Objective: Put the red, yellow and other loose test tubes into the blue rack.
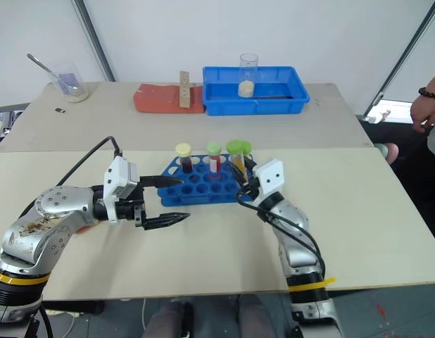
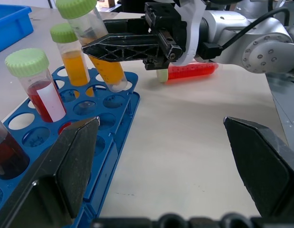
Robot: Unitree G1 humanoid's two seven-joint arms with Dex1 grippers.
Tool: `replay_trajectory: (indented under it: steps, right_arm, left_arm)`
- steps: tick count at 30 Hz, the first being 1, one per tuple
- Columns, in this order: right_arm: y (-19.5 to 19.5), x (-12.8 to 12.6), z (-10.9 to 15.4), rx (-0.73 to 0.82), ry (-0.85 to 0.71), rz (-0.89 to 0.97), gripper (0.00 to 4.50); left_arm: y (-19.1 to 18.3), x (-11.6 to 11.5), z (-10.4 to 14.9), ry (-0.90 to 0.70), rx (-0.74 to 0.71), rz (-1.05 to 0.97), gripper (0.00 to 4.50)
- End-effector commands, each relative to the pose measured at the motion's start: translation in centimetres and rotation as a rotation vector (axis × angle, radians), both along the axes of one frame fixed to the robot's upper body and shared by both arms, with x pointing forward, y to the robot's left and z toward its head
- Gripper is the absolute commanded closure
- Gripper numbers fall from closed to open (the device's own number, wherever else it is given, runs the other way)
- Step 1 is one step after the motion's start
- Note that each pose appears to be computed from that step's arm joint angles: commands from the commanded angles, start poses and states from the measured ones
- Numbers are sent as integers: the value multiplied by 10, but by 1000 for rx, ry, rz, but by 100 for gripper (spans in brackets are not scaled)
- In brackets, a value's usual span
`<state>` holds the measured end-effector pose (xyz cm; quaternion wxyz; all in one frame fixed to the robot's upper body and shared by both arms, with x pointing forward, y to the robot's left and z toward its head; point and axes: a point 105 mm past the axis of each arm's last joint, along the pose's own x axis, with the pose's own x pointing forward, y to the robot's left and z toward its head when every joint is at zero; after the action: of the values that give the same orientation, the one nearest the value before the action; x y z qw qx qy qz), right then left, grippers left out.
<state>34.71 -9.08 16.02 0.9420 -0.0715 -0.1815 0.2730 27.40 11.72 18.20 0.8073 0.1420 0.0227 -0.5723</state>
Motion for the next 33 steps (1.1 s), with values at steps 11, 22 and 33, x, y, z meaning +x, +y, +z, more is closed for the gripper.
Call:
replay_trajectory:
  steps: [11, 22, 33]
  right_arm:
    - [-8, -7, -3, -30, -42, -77, 351]
    - [-14, -4, -4, 161, -12, -168, 351]
    - [-12, -13, -12, 178, 2, -182, 352]
  left_arm:
    - [-6, -3, 11, -36, -20, -20, 0]
    - [-11, 2, 17, -48, -57, 15, 0]
    - [-19, 1, 23, 3, -121, 18, 0]
